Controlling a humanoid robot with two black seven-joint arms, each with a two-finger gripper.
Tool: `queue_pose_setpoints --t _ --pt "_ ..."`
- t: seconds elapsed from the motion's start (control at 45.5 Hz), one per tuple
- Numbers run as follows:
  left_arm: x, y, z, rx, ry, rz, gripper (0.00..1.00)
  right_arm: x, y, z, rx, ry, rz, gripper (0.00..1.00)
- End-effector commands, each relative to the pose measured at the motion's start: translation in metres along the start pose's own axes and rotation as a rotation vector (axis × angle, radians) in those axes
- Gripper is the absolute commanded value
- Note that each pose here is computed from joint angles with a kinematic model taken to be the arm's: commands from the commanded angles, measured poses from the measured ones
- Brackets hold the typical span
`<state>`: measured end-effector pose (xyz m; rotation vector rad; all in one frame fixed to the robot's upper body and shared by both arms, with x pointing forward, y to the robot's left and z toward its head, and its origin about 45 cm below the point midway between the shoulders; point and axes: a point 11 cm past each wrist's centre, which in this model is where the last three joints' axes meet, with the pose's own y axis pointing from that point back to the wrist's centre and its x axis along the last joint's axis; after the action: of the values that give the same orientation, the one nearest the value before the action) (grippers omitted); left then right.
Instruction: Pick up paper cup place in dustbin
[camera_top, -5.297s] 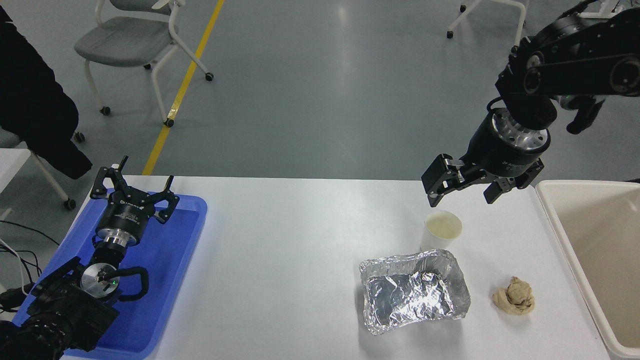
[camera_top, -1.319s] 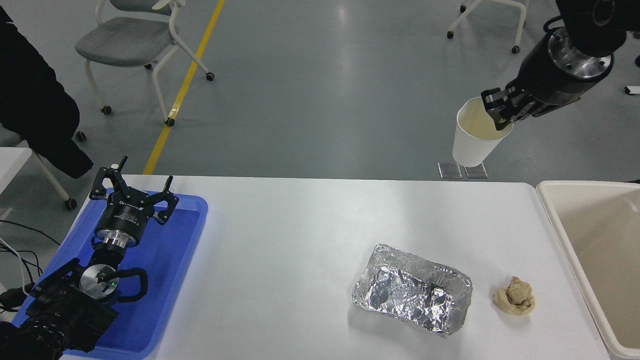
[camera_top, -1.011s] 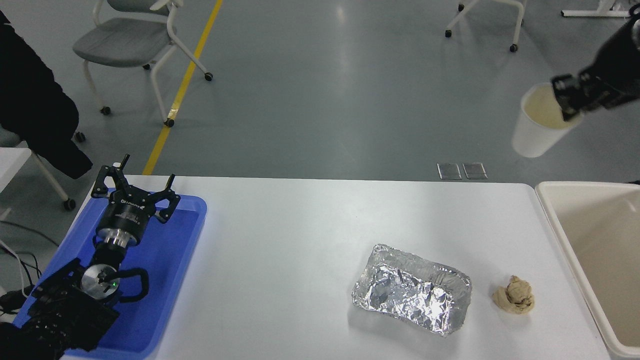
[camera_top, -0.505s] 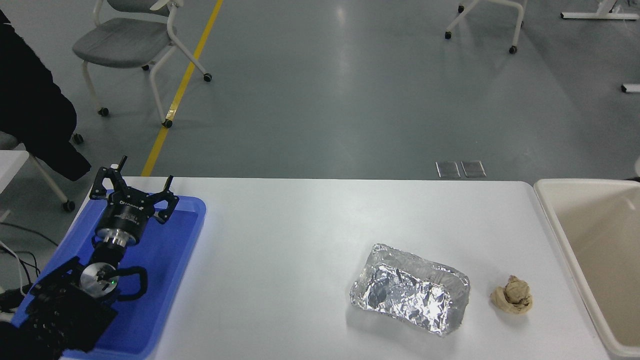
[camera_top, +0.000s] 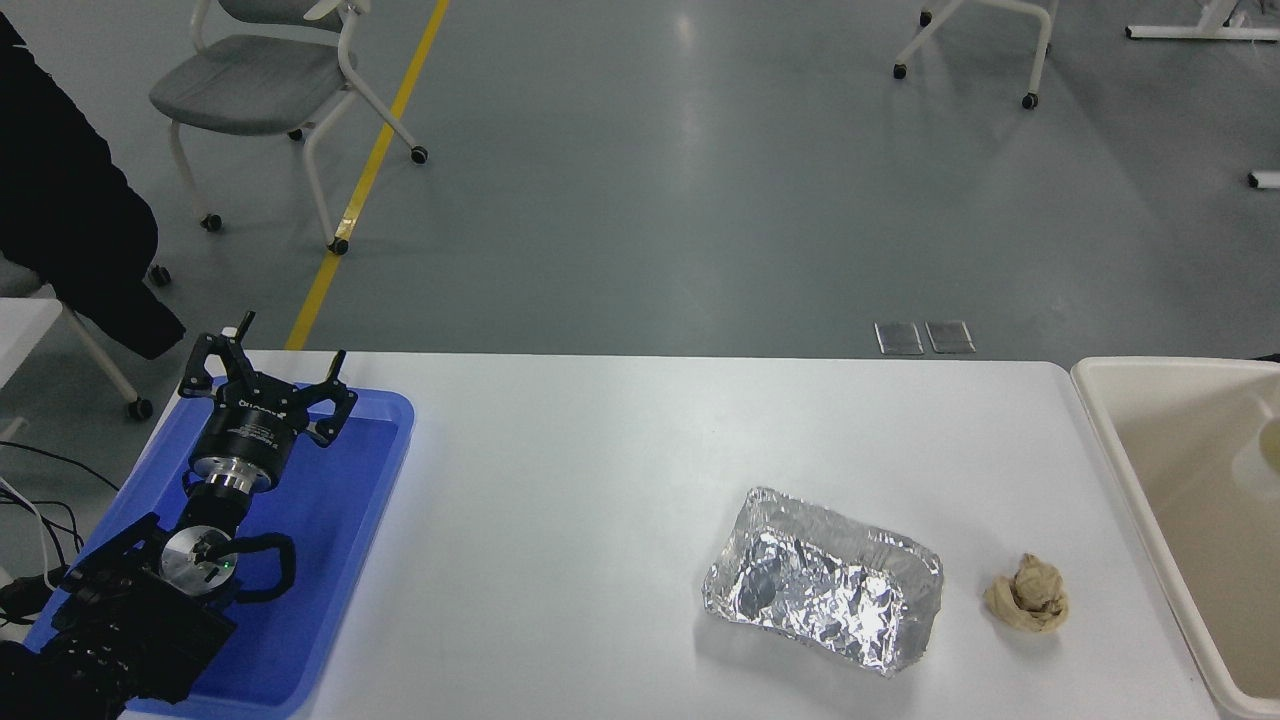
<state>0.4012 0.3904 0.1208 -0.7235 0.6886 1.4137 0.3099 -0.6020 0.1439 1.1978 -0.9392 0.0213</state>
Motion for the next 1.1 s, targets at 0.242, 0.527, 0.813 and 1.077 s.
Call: queue_pose_setpoints --t 0.242,0.527,0.813,1.077 --pt "0.000 0.000 0.000 -0.002 0.000 0.000 1.00 -0.047 -0.024 -0.008 -0.022 -0.200 0.061 0.06" --pt "0.000 0.000 0.000 0.000 0.000 0.000 1.00 -0.043 -0.023 -0.010 -0.012 -0.202 0.062 1.00" --pt "0.000 0.000 0.000 0.000 0.000 0.000 1.00 0.004 -0.010 -0.042 0.030 -0.089 0.100 1.00" --pt "-0.001 -0.001 -0.001 0.002 0.001 -0.002 1.00 0.058 0.042 -0.090 0.160 0.085 0.063 1.00"
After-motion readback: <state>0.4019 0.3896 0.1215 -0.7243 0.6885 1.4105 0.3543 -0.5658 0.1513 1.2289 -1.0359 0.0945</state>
